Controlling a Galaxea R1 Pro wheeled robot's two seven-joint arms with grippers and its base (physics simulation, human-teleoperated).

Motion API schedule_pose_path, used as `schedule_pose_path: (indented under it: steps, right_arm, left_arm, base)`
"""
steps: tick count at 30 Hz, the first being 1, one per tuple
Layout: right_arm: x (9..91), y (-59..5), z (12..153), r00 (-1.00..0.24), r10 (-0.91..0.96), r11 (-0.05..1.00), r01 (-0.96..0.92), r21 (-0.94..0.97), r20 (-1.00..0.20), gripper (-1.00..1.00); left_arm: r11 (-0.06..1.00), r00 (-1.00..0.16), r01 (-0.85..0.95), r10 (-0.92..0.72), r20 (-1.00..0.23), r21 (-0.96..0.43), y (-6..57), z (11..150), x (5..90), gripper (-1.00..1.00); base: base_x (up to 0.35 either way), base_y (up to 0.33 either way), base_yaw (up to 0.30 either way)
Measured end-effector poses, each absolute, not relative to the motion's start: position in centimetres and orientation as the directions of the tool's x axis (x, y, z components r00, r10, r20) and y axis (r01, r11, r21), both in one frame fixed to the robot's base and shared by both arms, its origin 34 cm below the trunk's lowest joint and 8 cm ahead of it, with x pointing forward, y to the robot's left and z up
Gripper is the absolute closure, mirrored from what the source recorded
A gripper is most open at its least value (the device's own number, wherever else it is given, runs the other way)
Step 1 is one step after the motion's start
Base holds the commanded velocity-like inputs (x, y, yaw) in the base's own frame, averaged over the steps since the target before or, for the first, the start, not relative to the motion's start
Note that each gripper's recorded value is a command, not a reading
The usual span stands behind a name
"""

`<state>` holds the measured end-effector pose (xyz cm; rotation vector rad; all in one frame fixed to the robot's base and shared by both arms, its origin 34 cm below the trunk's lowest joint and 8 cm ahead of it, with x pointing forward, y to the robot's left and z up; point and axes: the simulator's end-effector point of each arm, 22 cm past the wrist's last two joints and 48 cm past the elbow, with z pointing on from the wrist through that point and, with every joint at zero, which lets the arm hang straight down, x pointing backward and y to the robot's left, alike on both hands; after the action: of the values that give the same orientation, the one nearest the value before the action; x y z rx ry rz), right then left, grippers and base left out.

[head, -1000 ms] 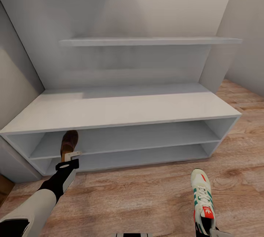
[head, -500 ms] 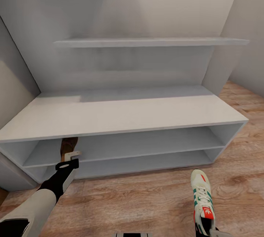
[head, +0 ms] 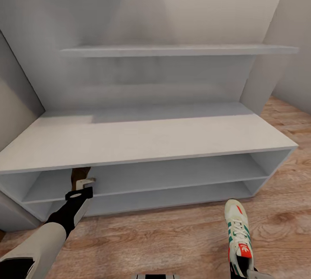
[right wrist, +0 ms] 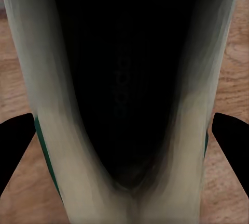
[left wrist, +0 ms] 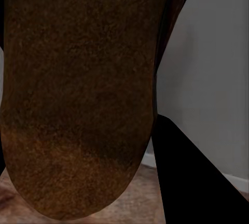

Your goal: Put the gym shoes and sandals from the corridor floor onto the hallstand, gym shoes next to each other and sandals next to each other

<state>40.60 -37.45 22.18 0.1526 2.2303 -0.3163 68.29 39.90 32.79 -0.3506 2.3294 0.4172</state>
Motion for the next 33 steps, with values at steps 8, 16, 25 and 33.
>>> schedule_pose_path:
  steps: [8,16,25,33]
  right_arm:
    - [40.59,-37.45,22.19,-0.627,0.001,0.960,0.217,-0.174,-0.779,1.00]
    - [40.56,-37.45,22.17,-0.627,0.001,0.960,0.217,-0.174,-0.779,1.00]
    - [40.61,-37.46,22.19,-0.627,0.001,0.960,0.218,-0.174,-0.779,1.00]
    - [40.58,-37.45,22.17,-0.627,0.001,0.960,0.217,-0.174,-0.779,1.00]
  left_arm:
    - [0.910,-0.694,-0.367,-0.129,-0.708,0.194,39.90,32.77,68.23,1.00]
    - [0.910,-0.694,-0.367,-0.129,-0.708,0.194,39.91,32.75,68.24,1.00]
    - [0.910,-0.694,-0.367,-0.129,-0.709,0.194,39.91,32.77,68.25,1.00]
    - [0.910,-0.689,-0.367,-0.128,-0.713,0.192,39.90,32.83,68.32,-1.00]
  base:
    - [0.176,0.000,0.000]
    - [0.081,0.000,0.000]
    - [0.131,0.000,0.000]
    - [0.025,0.000,0.000]
